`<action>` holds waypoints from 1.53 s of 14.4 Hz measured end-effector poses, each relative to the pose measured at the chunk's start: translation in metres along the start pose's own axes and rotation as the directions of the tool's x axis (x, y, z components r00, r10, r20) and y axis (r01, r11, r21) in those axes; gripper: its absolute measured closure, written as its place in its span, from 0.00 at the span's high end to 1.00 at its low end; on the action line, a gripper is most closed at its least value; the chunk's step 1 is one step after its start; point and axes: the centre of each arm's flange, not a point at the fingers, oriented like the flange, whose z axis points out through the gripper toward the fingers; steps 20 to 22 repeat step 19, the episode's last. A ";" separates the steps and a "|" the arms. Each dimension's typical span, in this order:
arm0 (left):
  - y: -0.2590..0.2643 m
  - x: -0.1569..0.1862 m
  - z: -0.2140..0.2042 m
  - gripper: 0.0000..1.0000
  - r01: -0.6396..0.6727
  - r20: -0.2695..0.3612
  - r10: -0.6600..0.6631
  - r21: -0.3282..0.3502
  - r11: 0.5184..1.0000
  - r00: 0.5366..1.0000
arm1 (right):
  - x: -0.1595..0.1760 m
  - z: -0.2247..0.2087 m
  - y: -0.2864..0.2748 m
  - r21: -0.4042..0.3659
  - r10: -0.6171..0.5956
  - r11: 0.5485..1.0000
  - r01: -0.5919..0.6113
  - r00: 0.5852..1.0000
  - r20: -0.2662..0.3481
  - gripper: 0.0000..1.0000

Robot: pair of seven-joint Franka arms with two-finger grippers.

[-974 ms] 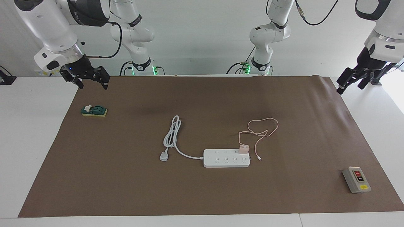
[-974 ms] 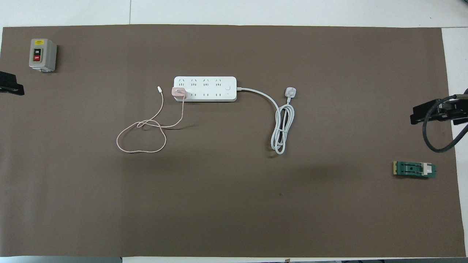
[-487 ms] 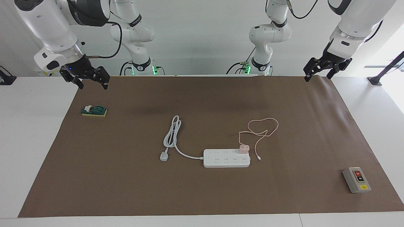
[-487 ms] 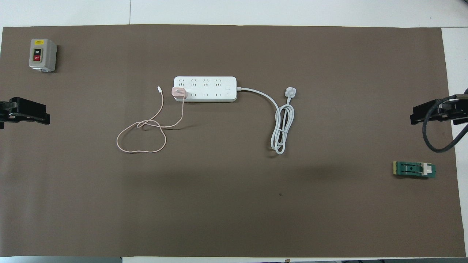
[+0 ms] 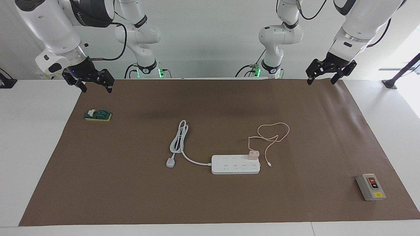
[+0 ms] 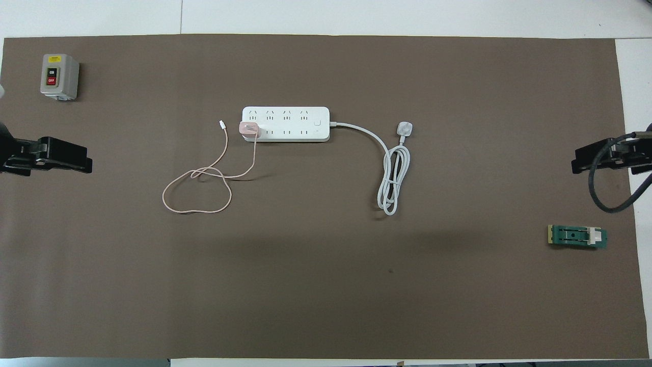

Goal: Plug charger into power strip

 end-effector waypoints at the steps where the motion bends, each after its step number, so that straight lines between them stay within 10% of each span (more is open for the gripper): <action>1: 0.000 0.000 0.000 1.00 0.000 0.000 0.000 0.000 1.000 1.000 | 0.000 0.000 0.000 0.000 0.000 1.000 0.000 1.000 0.000 1.00; 22: 0.011 -0.001 0.011 1.00 -0.044 0.026 0.044 0.001 0.999 0.999 | 0.000 0.000 0.000 0.000 0.000 1.000 0.000 1.000 0.000 1.00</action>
